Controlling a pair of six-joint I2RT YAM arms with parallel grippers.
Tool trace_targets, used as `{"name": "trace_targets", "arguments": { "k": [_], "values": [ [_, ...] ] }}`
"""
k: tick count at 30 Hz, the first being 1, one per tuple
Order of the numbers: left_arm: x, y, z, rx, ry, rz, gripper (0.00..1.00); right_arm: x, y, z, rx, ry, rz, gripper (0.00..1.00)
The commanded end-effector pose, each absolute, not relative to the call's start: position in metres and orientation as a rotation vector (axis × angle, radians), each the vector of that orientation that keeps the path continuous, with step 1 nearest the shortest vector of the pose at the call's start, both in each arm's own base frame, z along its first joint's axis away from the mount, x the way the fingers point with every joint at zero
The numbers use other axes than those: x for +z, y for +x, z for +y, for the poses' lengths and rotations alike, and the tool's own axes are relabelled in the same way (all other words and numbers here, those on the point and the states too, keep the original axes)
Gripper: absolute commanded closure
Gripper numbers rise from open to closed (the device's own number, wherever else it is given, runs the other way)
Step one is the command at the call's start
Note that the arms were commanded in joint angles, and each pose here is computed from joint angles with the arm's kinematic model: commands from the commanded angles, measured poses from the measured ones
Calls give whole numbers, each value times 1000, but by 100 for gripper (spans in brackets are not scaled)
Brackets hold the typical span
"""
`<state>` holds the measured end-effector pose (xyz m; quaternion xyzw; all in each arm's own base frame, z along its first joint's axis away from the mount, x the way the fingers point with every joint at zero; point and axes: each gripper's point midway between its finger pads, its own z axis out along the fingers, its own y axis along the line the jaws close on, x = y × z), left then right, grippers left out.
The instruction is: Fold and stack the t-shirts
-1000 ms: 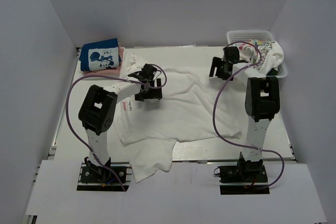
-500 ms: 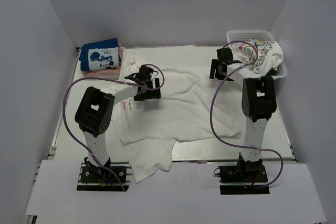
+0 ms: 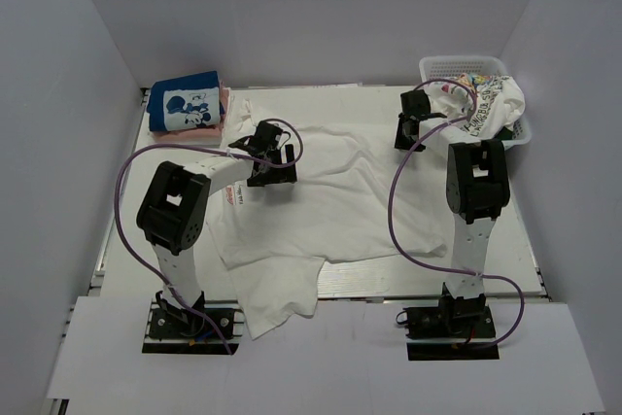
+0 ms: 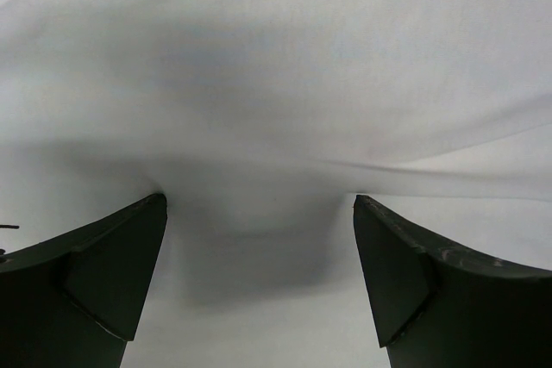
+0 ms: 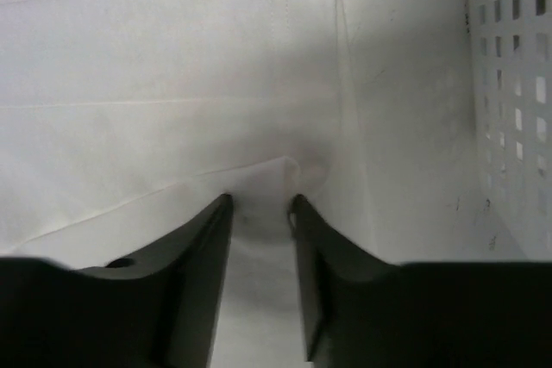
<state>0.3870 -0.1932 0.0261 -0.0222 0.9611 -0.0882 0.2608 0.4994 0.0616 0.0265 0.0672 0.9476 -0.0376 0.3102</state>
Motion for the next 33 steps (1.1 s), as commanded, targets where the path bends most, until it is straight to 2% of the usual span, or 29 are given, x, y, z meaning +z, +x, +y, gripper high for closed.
{"name": "trace_targets", "arguments": {
  "k": [1,2,3,4,5,9,18,29,31,32,33],
  "values": [
    [2,363,-175,-184,-70,2707,0,54,513,65,-69,199,2431,63],
    [2,363,-177,-195,-68,2710,0,58,514,66,-70,195,2423,73],
    [2,363,-177,-195,-68,2710,0,57,514,65,-70,202,2421,89],
    [2,363,-177,-195,-68,2710,0,57,514,66,-72,200,2422,100],
    [-1,362,-176,-190,-68,2718,0,59,516,65,-69,208,2415,100],
    [-1,362,-176,-190,-68,2718,0,61,519,57,-122,233,2403,100],
    [-9,360,-174,-168,-70,2734,0,110,560,56,-139,190,2273,100],
    [-10,364,-167,-127,-103,2729,0,91,579,31,-361,237,2305,100],
    [-10,364,-167,-127,-103,2729,0,93,582,36,-352,226,2316,83],
    [-7,368,-168,-132,-103,2721,0,94,580,38,-351,219,2326,78],
    [-7,367,-169,-143,-100,2724,0,111,579,42,-323,204,2304,66]
  ]
}}
